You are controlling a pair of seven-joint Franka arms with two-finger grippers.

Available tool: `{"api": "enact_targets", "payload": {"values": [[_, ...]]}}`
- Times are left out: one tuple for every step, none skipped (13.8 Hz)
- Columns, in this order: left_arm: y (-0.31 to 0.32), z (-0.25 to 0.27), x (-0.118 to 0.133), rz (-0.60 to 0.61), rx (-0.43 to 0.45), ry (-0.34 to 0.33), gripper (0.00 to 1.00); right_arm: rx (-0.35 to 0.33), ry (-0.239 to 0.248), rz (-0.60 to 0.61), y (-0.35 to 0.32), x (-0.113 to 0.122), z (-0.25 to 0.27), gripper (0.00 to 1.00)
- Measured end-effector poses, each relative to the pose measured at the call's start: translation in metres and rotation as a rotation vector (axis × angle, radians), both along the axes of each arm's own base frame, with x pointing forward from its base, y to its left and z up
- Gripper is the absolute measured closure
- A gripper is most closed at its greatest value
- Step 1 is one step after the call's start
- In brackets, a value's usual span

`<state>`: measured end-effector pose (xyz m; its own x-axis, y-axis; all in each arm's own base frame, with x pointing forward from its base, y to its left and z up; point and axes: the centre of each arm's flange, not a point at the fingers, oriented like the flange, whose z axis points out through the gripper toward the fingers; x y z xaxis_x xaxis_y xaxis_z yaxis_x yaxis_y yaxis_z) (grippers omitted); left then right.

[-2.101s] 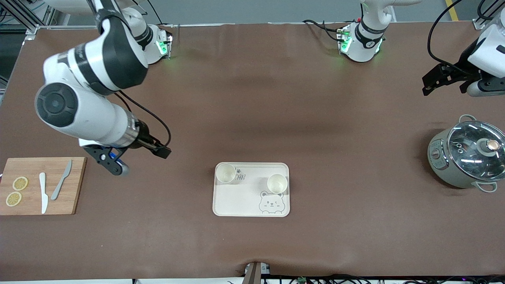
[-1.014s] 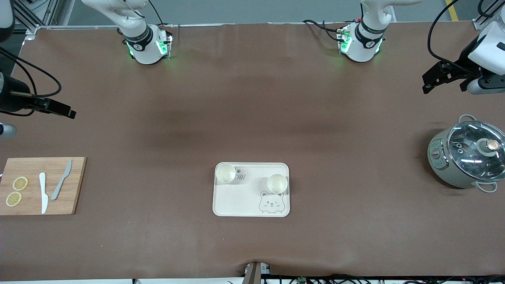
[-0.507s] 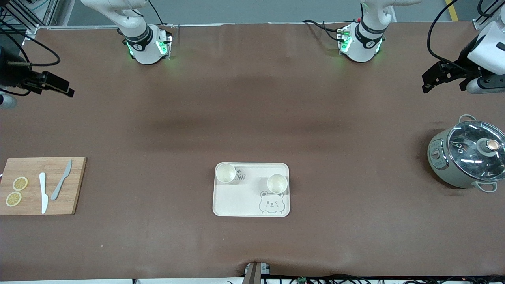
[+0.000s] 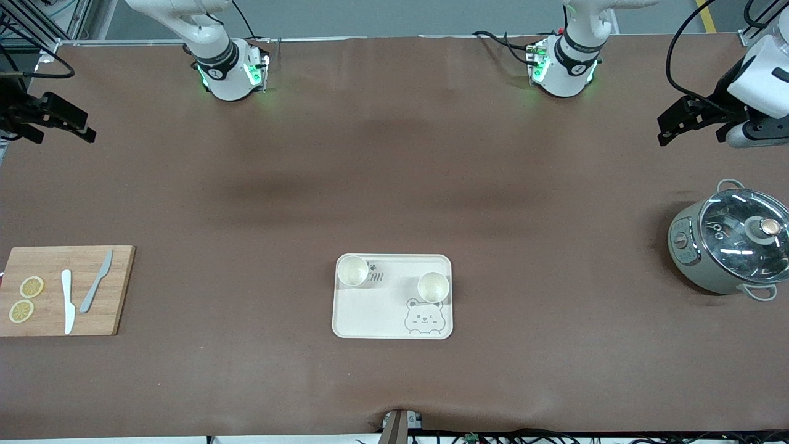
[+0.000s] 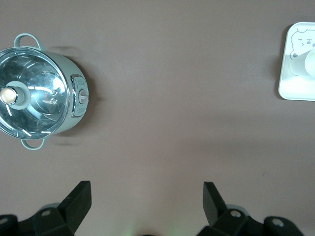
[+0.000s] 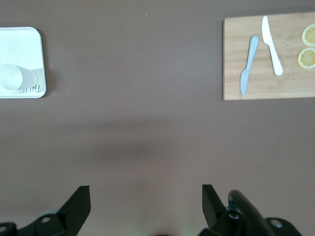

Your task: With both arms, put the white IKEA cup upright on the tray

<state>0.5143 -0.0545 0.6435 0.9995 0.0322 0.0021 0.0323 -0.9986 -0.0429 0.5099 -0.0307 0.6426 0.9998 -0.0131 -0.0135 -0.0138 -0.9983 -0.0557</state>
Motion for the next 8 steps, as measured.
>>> {"api": "enact_targets", "payload": {"values": [[0.0,0.0,0.0,0.0,0.0,0.0,0.0,-0.003,-0.012,0.004,0.0,0.002,0.001,0.0],[0.0,0.0,0.0,0.0,0.0,-0.001,0.0,-0.009,-0.02,0.007,0.0,0.002,0.003,0.0],[0.0,0.0,0.0,0.0,0.0,-0.002,0.0,-0.02,-0.026,0.008,0.0,0.002,0.005,0.0],[0.0,0.001,0.0,0.0,0.0,-0.003,0.0,-0.032,-0.032,0.009,-0.001,0.003,0.008,0.0],[0.0,0.002,0.001,0.0,-0.001,-0.007,0.0,-0.037,-0.037,0.011,-0.001,0.003,0.01,0.0],[0.001,0.004,0.001,0.001,-0.001,-0.012,0.0,-0.039,-0.041,0.013,0.0,0.003,0.012,0.0],[0.001,0.006,0.001,0.003,-0.002,-0.017,0.0,-0.04,-0.046,0.015,0.001,0.004,0.014,0.0],[0.002,0.008,0.002,0.003,-0.003,-0.021,0.0,-0.041,-0.053,0.016,0.002,0.005,0.017,0.0]]}}
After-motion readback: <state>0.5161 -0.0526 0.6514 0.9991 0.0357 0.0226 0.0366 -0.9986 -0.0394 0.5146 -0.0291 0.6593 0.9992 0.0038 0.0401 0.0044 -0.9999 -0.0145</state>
